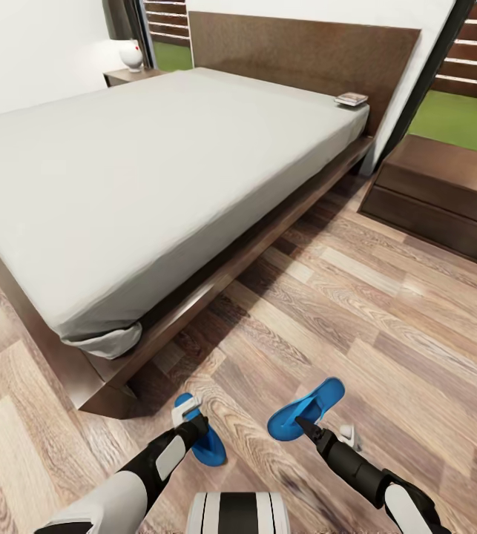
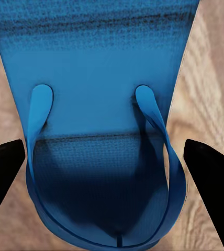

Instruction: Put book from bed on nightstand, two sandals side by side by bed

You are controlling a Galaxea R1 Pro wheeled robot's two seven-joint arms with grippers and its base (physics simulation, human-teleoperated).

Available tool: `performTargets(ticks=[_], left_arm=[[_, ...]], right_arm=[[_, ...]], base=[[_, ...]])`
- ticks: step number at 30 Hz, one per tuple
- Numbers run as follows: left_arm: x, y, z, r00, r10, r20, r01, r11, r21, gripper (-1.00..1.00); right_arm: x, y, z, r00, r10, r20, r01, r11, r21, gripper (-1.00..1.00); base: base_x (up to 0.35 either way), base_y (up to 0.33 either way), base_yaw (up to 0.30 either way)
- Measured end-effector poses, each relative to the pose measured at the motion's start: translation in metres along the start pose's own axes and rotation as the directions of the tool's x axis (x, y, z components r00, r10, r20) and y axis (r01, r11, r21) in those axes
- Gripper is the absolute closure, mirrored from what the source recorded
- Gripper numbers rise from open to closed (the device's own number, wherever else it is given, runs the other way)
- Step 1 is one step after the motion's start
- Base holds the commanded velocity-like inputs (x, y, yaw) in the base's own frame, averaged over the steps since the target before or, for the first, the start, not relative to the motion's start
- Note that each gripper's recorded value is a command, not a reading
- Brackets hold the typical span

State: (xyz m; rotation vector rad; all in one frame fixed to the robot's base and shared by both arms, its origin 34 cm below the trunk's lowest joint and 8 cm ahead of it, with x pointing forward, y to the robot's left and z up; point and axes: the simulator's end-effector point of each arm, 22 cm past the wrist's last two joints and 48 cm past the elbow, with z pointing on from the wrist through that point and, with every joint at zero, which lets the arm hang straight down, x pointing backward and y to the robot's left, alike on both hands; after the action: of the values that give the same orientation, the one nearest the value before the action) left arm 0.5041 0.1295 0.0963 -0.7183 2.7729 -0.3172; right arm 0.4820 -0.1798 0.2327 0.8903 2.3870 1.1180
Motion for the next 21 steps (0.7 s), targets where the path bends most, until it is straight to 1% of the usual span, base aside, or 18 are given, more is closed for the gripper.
performTargets(ticks=[11,21], left_arm=[[0.009,0.011,0.013,1.0,-0.007,-0.019,0.007,1.0,-0.016,1.0],[0.008,0.012,0.013,1.0,-0.005,-0.017,0.005,1.0,-0.017,1.0]], right_arm=[[0.01,-0.02,0.005,1.0,0.022,-0.022,-0.021,0.999,0.033,1.0],[0.01,-0.019,0.005,1.0,0.023,-0.022,-0.022,0.999,0.031,1.0]], base=[[0.0,0.0,0.0],[0.0,0.0,0.0]])
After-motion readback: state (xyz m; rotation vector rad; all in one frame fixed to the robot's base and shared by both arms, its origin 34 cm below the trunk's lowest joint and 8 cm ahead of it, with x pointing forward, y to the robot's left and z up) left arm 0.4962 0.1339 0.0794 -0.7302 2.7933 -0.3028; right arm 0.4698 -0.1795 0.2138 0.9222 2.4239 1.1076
